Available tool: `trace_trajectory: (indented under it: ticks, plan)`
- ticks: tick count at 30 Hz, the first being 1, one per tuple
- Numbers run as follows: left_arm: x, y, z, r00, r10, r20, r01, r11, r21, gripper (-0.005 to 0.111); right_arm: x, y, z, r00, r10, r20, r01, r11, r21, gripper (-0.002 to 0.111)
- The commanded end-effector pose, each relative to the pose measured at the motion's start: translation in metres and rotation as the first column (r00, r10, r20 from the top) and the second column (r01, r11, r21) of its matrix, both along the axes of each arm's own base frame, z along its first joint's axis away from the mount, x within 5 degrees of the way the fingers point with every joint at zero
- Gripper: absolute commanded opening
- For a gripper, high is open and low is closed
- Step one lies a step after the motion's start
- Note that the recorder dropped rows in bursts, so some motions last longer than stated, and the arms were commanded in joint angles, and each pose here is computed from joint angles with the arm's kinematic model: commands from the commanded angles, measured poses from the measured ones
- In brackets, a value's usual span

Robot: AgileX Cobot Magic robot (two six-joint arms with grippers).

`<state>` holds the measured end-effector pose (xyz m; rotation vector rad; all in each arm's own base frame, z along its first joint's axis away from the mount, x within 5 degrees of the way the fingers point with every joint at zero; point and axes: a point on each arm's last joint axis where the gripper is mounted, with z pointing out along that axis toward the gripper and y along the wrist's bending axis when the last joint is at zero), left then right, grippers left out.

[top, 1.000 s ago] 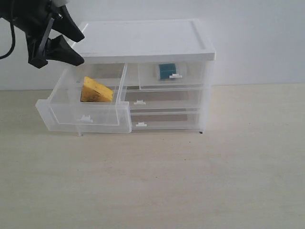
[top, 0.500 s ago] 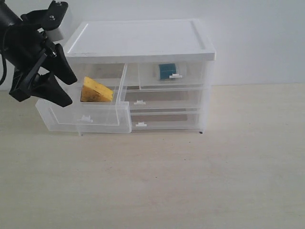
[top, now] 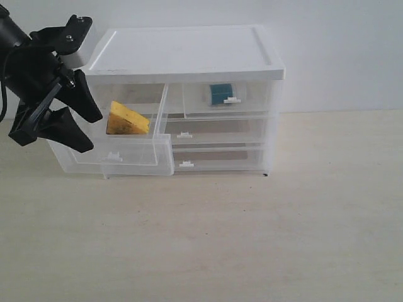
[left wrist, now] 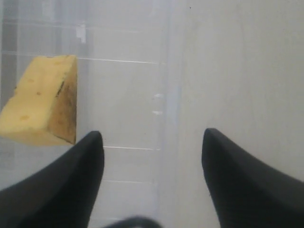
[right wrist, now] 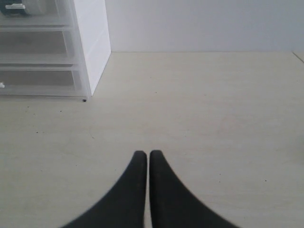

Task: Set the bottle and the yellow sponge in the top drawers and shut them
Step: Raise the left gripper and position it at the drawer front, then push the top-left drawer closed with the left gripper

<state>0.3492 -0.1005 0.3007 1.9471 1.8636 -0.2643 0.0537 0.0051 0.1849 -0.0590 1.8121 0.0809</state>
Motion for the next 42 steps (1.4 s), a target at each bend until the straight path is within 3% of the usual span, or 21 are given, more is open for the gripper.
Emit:
trace_trajectory:
  ticks: [1, 23, 29, 35, 42]
  plan:
    - [0.004, -0.002, -0.013, 0.999, -0.01, -0.04, 0.01, 1.0, 0.007, 0.056, 0.0, 0.0, -0.001, 1.0, -0.003, 0.007, 0.003, 1.0, -0.006, 0.0]
    - [0.015, -0.003, -0.022, 1.0, -0.021, 0.017, 0.021, 1.0, 0.013, 0.055, 0.0, 0.0, -0.001, 1.0, -0.003, 0.007, 0.003, 1.0, -0.006, 0.0]
    - [0.015, -0.003, -0.022, 1.0, -0.021, 0.018, 0.021, 1.0, 0.013, 0.024, 0.0, 0.0, -0.001, 1.0, -0.003, 0.007, 0.003, 1.0, -0.006, 0.0]
    - [0.015, -0.003, -0.022, 0.999, -0.025, 0.028, 0.025, 1.0, 0.014, 0.004, 0.0, 0.0, -0.001, 1.0, -0.003, 0.007, 0.003, 1.0, -0.006, 0.0]
    - [0.018, -0.005, -0.02, 0.999, 0.007, 0.043, -0.006, 1.0, -0.018, 0.004, 0.0, 0.0, -0.001, 1.0, -0.003, 0.007, 0.003, 1.0, -0.006, 0.0]
